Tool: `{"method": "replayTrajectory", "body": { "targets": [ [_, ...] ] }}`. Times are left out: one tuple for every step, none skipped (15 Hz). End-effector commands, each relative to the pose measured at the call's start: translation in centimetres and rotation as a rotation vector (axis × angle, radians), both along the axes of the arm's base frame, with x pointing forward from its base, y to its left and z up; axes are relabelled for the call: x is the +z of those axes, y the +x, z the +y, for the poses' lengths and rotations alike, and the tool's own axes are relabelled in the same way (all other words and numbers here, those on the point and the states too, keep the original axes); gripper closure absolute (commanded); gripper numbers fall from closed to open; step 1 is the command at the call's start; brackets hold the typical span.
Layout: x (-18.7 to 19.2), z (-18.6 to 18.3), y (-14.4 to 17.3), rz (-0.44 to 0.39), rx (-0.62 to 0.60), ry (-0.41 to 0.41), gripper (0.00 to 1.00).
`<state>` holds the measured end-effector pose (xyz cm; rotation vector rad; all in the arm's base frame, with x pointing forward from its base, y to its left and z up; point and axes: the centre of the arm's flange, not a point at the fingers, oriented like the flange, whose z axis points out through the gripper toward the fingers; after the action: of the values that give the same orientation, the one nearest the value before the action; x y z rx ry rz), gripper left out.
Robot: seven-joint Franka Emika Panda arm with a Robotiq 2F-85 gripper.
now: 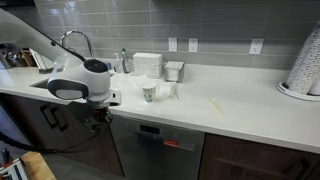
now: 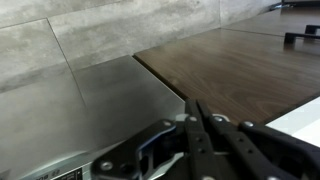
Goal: Push the button on the dishwasher
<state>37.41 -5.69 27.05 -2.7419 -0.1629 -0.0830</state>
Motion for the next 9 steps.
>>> {"method": "replayTrajectory", "body": {
  "targets": [
    [-4.3, -1.6, 1.4, -0.001, 0.011, 0.053, 1.00],
    [-4.8, -2.0, 1.4, -0.005, 0.001, 0.058, 1.00],
    [-5.4, -2.6, 1.5, -0.011, -0.004, 0.070, 1.00],
    [-5.9, -3.1, 1.6, -0.015, -0.009, 0.073, 1.00],
    [-6.4, -3.6, 1.8, -0.019, -0.006, 0.071, 1.00],
    [-6.8, -4.1, 2.0, -0.025, -0.014, 0.061, 1.00],
    [-4.6, -3.1, 0.7, -0.012, -0.011, 0.068, 1.00],
    [-4.9, -3.4, 0.9, -0.008, -0.013, 0.066, 0.99],
    [-5.0, -3.4, 0.9, -0.006, -0.012, 0.065, 0.99]
  ]
}}
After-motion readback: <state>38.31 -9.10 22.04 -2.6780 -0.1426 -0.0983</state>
